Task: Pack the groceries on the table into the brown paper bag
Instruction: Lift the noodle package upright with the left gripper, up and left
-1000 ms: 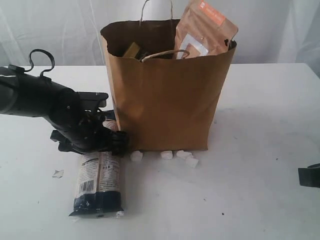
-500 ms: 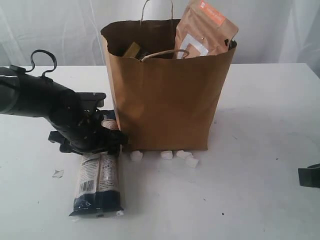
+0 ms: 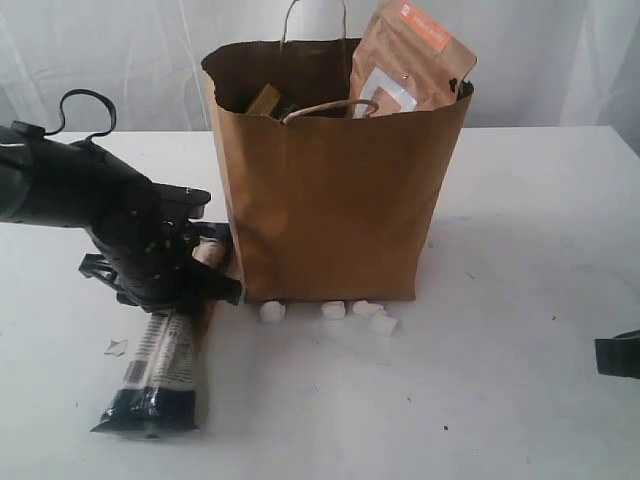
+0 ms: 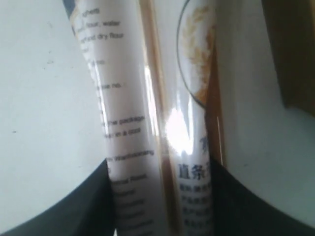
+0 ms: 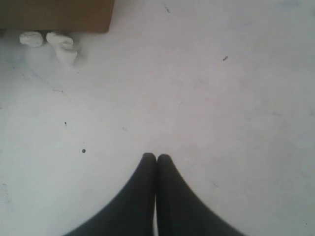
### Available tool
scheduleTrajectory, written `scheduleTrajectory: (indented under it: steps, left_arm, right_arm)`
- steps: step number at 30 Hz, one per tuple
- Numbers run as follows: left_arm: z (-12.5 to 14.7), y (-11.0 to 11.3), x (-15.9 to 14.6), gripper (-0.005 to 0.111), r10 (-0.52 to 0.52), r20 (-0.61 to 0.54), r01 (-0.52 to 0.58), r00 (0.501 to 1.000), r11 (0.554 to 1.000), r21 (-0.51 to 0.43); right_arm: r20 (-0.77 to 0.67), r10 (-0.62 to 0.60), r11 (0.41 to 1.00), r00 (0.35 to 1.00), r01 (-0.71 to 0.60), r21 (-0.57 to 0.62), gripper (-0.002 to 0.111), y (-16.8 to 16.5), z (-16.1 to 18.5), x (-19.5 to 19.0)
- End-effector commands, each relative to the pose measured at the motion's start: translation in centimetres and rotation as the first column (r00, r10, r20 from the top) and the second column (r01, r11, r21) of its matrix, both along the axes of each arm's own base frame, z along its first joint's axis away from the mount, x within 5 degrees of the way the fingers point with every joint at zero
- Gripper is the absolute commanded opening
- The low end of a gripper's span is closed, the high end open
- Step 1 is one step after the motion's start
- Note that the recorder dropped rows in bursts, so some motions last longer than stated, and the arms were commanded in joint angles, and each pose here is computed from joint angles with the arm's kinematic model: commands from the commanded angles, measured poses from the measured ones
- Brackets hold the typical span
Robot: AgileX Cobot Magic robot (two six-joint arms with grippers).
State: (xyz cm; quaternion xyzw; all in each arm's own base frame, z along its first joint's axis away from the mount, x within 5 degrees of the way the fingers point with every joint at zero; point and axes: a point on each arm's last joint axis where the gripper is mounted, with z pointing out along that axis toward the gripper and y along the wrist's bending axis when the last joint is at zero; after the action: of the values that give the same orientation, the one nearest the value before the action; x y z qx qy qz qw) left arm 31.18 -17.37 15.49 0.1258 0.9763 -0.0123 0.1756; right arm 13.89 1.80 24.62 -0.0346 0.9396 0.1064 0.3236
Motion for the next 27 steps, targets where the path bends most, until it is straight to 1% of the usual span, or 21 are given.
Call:
scheduleTrajectory:
  steps: [1, 3, 4, 7, 10, 12, 13, 15, 16, 17, 19, 21, 23, 24, 25, 26, 27]
  left_arm:
    - [1.5, 1.2, -0.1, 0.0, -0.021, 0.026, 0.017, 0.999, 0.99, 0.141]
    - [3.0, 1.5, 0.1, 0.0, -0.037, 0.066, 0.026, 0.997, 0.986, 0.164]
    - [3.8, 1.6, 0.0, 0.0, -0.037, 0.085, 0.023, 0.996, 0.987, 0.16]
    - [6.2, 1.7, -0.3, 0.0, -0.045, 0.156, 0.027, 0.987, 0.993, 0.115]
    - [7.8, 1.8, -0.6, 0.0, -0.049, 0.208, 0.03, 0.977, 0.996, 0.089]
    - [8.4, 2.0, -0.7, 0.0, -0.06, 0.23, 0.038, 0.971, 0.994, 0.098]
    - [8.8, 2.2, -0.8, 0.0, -0.074, 0.242, 0.046, 0.967, 0.992, 0.12]
    - [9.4, 3.1, -0.8, 0.0, -0.085, 0.256, 0.041, 0.963, 0.984, 0.171]
    - [10.0, 3.8, -0.8, 0.0, -0.079, 0.269, 0.026, 0.96, 0.98, 0.195]
    - [10.5, 4.5, -0.7, 0.0, -0.071, 0.282, 0.011, 0.957, 0.978, 0.207]
    - [11.8, 6.2, -0.5, 0.0, -0.04, 0.325, -0.027, 0.945, 0.98, 0.198]
    - [13.7, 7.8, -0.6, 0.0, 0.002, 0.393, -0.063, 0.92, 0.988, 0.144]
    - [15.7, 9.5, -0.6, 0.0, 0.069, 0.477, -0.103, 0.876, 0.994, 0.046]
    - [16.8, 10.2, -0.7, 0.0, 0.113, 0.523, -0.113, 0.845, 0.993, -0.03]
    - [18.1, 10.8, -0.8, 0.0, 0.164, 0.573, -0.114, 0.803, 0.986, -0.124]
    - [19.0, 11.3, -1.0, 0.0, 0.219, 0.596, -0.116, 0.773, 0.971, -0.207]
    - [20.0, 11.9, -1.1, 0.0, 0.273, 0.625, -0.113, 0.732, 0.952, -0.284]
  right_arm:
    - [-0.01, 0.001, 1.0, 1.0, -0.001, 0.002, 0.0, 0.0, -0.1, -0.1]
    - [-0.01, 0.001, 1.0, 1.0, -0.001, 0.002, 0.0, 0.0, -0.1, -0.1]
    - [-0.01, 0.001, 1.0, 1.0, -0.001, 0.002, 0.0, 0.0, -0.1, -0.1]
    - [-0.01, 0.001, 1.0, 1.0, -0.001, 0.002, 0.0, 0.0, -0.1, -0.1]
    - [-0.01, 0.001, 1.0, 1.0, -0.001, 0.002, 0.0, 0.0, -0.1, -0.1]
    - [-0.01, 0.001, 1.0, 1.0, -0.001, 0.002, 0.0, 0.0, -0.1, -0.1]
    - [-0.01, 0.001, 1.0, 1.0, -0.001, 0.002, 0.0, 0.0, -0.1, -0.1]
    - [-0.01, 0.001, 1.0, 1.0, -0.001, 0.002, 0.0, 0.0, -0.1, -0.1]
    - [-0.01, 0.001, 1.0, 1.0, -0.001, 0.002, 0.0, 0.0, -0.1, -0.1]
    - [-0.01, 0.001, 1.0, 1.0, -0.001, 0.002, 0.0, 0.0, -0.1, -0.1]
    - [-0.01, 0.002, 1.0, 1.0, -0.002, 0.0, 0.0, 0.0, -0.1, -0.1]
    - [-0.01, 0.002, 1.0, 1.0, -0.002, 0.0, 0.0, 0.0, -0.1, -0.1]
    - [-0.01, 0.002, 1.0, 1.0, -0.002, 0.0, 0.0, 0.0, -0.1, -0.1]
    - [-0.01, 0.002, 1.0, 1.0, -0.002, 0.0, 0.0, 0.0, -0.1, -0.1]
    - [-0.01, 0.002, 1.0, 1.0, -0.002, 0.0, 0.0, 0.0, -0.1, -0.1]
    - [-0.01, 0.002, 1.0, 1.0, -0.002, 0.0, 0.0, 0.0, -0.1, -0.1]
    - [-0.01, 0.002, 1.0, 1.0, -0.002, 0.0, 0.0, 0.0, -0.1, -0.1]
